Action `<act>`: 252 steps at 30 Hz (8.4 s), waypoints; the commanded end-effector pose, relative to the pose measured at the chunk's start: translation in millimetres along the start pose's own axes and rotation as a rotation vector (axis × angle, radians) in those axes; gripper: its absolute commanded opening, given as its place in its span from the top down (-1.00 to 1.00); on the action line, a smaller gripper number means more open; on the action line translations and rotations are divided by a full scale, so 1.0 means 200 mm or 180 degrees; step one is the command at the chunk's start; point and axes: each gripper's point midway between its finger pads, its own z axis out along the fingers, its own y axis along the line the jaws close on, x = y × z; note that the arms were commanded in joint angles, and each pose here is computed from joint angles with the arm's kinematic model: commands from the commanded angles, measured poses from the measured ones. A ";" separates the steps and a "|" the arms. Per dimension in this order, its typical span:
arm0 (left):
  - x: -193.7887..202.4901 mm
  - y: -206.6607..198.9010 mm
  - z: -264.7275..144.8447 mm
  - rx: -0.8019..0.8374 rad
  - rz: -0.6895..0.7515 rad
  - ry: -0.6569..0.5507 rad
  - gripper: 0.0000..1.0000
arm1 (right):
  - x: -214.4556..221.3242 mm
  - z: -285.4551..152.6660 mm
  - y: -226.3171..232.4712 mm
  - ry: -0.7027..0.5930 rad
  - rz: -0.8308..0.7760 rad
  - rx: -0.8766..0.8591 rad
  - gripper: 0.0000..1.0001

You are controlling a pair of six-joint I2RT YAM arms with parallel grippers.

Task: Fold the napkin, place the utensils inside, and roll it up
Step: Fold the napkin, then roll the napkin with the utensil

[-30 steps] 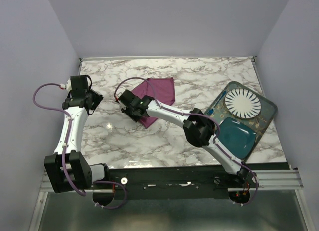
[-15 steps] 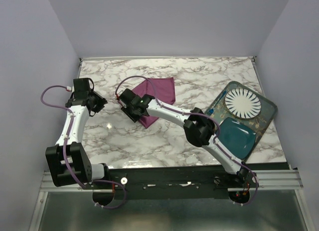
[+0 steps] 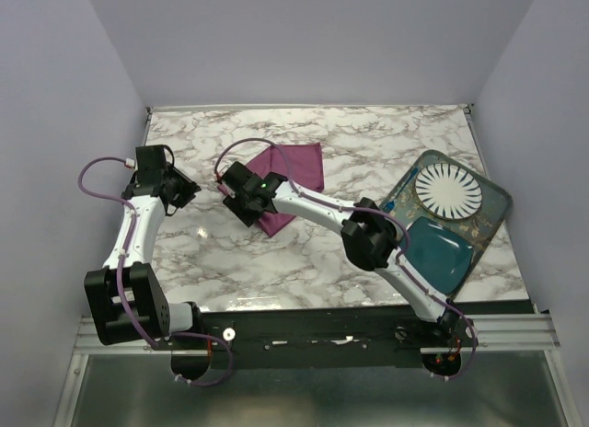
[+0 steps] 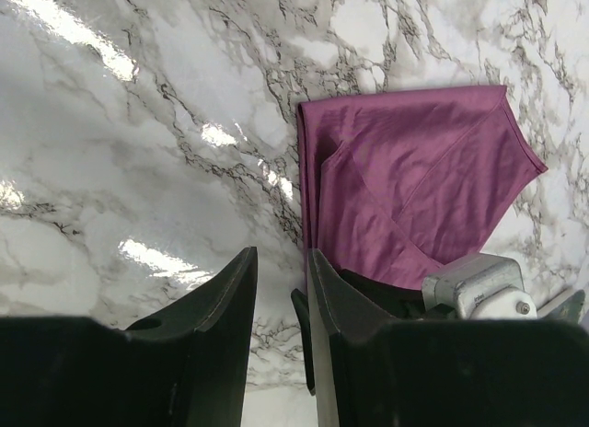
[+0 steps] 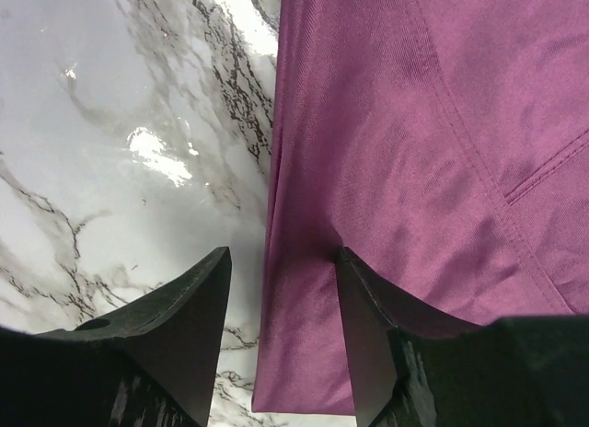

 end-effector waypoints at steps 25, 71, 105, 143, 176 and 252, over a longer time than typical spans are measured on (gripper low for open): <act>0.02 0.01 0.03 0.0050 0.0021 0.0046 0.27 | 0.25 0.14 0.00 0.0523 -0.0115 0.0059 -0.13; 0.39 0.07 0.35 0.0646 -0.0597 0.0996 -0.36 | 0.09 0.02 0.08 0.0144 0.0384 -0.0532 0.99; 0.54 -0.08 0.55 -0.0403 0.0124 0.1039 0.33 | 0.17 0.00 0.03 0.0100 0.1170 -0.2192 0.99; 0.65 0.00 0.50 -0.0849 0.0065 0.1320 1.00 | 0.13 -0.06 0.04 -0.0136 0.0064 -0.0155 -0.22; 0.49 -0.11 0.48 -0.0423 0.0736 0.1030 0.28 | 0.26 -0.03 0.14 0.0160 0.0658 -0.1294 0.99; 0.88 0.04 0.55 -0.0136 0.0853 0.1294 1.00 | 0.14 -0.21 -0.09 0.0046 0.0702 -0.0965 -0.22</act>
